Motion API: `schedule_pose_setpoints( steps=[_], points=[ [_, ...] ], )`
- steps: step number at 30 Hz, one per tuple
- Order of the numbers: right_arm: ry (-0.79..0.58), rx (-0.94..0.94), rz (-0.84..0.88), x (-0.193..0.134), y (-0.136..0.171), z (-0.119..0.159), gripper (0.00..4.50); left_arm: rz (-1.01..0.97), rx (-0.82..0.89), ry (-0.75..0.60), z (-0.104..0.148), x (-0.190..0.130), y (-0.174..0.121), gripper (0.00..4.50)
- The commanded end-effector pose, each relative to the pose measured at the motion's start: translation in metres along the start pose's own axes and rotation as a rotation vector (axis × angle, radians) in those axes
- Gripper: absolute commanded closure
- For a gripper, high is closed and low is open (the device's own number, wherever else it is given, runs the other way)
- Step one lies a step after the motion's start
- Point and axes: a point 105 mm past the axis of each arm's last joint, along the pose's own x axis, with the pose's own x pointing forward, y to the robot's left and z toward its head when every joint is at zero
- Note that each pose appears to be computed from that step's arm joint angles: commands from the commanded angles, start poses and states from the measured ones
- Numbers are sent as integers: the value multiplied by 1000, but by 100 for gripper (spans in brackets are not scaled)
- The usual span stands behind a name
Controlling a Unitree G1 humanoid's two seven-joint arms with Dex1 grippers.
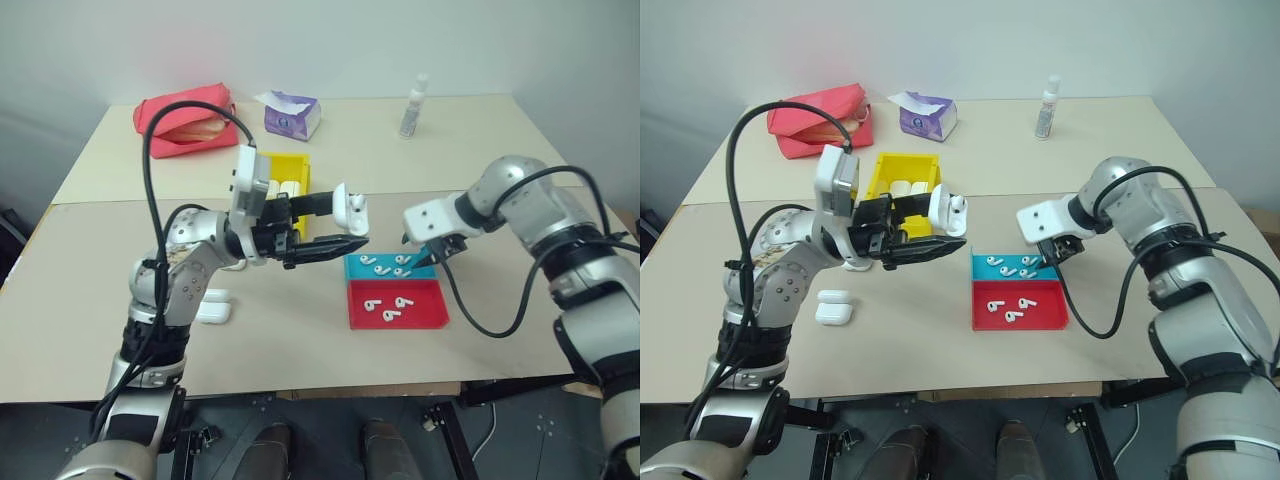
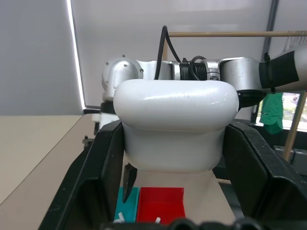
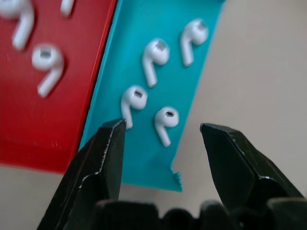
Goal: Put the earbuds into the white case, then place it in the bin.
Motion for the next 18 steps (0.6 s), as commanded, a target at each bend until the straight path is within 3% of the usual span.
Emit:
schedule_pose_setpoints(
  steps=[1,18],
  points=[
    [39,-66,-30,-4,-12,-1,155,19,32,-24,12,-4,-4,173],
    [36,-82,-59,9,-25,7,155,75,41,-14,14,-10,-9,173]
  ],
)
